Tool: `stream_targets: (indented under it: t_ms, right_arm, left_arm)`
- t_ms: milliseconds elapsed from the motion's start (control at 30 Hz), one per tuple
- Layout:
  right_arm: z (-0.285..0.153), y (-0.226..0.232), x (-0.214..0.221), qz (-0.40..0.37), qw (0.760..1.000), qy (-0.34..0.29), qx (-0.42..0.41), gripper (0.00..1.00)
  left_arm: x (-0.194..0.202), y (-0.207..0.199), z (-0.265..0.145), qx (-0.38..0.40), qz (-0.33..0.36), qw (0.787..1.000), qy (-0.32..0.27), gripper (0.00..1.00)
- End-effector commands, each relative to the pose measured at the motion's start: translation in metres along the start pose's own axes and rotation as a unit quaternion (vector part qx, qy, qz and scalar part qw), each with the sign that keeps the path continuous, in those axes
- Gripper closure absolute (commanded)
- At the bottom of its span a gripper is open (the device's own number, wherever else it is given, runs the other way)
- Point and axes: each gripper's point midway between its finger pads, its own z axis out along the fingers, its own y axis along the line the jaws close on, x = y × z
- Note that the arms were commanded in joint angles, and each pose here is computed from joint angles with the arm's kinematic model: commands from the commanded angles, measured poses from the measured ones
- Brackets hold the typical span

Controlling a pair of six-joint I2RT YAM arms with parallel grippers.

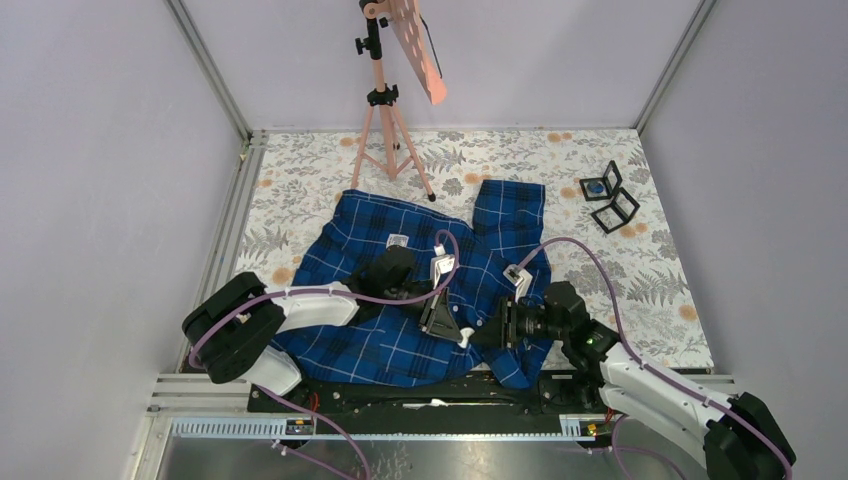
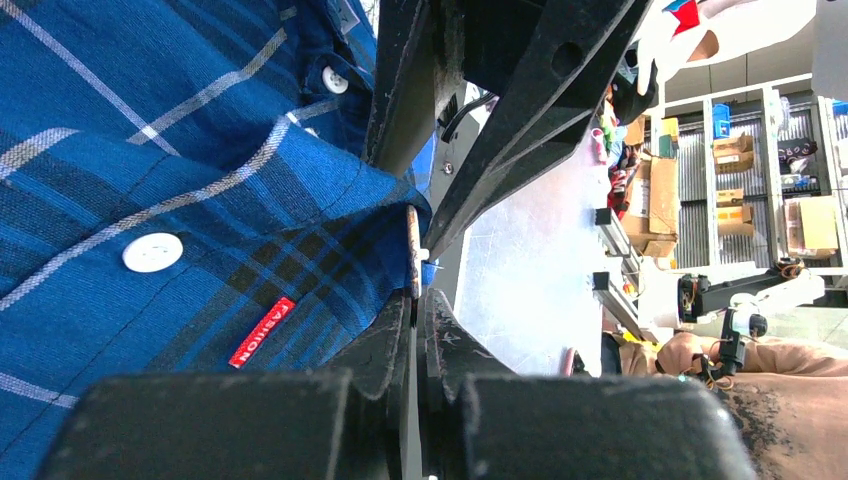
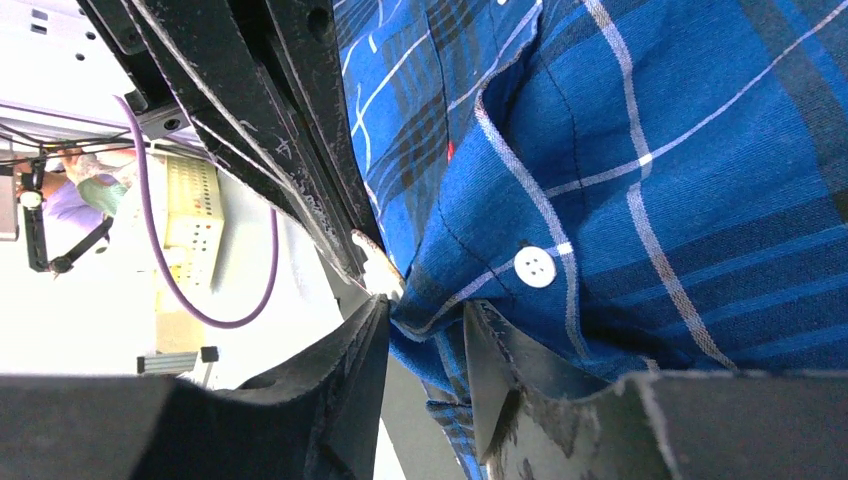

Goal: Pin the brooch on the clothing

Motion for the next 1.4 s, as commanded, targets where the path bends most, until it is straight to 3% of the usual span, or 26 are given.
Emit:
stream_targets:
  t_ms: [0, 700, 1367]
  right_arm:
    - [0.002, 0.017, -0.006, -0.013, 0.999, -0.002, -0.048, 0.6]
    - [-0.011, 0.007, -0.003, -0.004, 0.999, -0.04, -0.019, 0.54]
    - [0.0, 0.018, -0.013, 0.009, 0.998, -0.042, -0.052, 0.61]
  left_arm:
    - [-0.016, -0.019, -0.001, 0.037, 0.045, 0.998, -0.02, 1.0]
    - [-0.021, -0.026, -0.005, 0.057, 0.036, 0.997, -0.025, 1.0]
    - [-0.016, -0.026, -0.004, 0.065, 0.033, 0.997, -0.016, 1.0]
